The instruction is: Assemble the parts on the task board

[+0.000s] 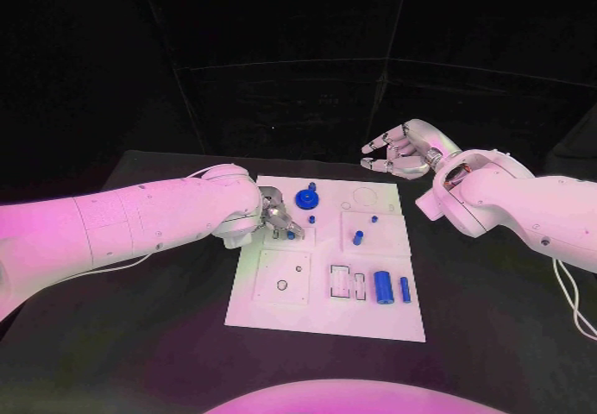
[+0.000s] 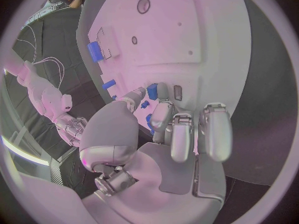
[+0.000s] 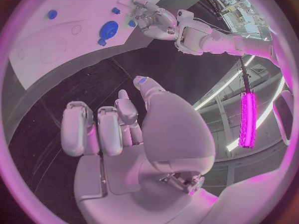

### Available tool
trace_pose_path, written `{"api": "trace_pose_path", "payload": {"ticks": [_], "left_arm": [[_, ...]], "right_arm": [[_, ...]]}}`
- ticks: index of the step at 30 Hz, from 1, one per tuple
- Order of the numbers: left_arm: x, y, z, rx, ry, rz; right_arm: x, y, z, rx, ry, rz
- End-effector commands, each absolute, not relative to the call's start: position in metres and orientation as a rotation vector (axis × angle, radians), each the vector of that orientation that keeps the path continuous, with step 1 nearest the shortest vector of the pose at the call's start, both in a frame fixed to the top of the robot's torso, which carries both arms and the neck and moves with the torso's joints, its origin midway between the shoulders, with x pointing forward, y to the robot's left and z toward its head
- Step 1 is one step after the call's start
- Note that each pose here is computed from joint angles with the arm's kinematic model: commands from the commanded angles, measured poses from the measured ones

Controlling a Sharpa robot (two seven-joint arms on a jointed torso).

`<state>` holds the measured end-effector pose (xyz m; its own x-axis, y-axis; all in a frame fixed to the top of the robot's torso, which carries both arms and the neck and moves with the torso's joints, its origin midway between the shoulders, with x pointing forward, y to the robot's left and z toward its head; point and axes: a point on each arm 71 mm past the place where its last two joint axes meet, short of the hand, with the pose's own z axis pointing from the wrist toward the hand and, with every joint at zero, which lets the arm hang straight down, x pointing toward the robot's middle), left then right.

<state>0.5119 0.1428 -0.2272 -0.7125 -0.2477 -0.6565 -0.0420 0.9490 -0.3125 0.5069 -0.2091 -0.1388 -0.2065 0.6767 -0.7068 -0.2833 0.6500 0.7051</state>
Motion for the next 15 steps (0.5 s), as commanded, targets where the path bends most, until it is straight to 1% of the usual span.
{"api": "trace_pose_path", "payload": {"ticks": [1,10,15], "left_arm": [[0.512,0.145,-0.227,-0.213,2.34,-0.347],[0.511,0.152,-0.221,-0.236,2.316,-0.359],[0.514,0.158,-0.203,-0.25,2.284,-0.392]], "right_arm": [[0.507,-0.21,-0.137,0.343,1.537,0.905],[0.508,-0.212,-0.137,0.345,1.535,0.901],[0.509,-0.214,-0.138,0.354,1.538,0.902]]}}
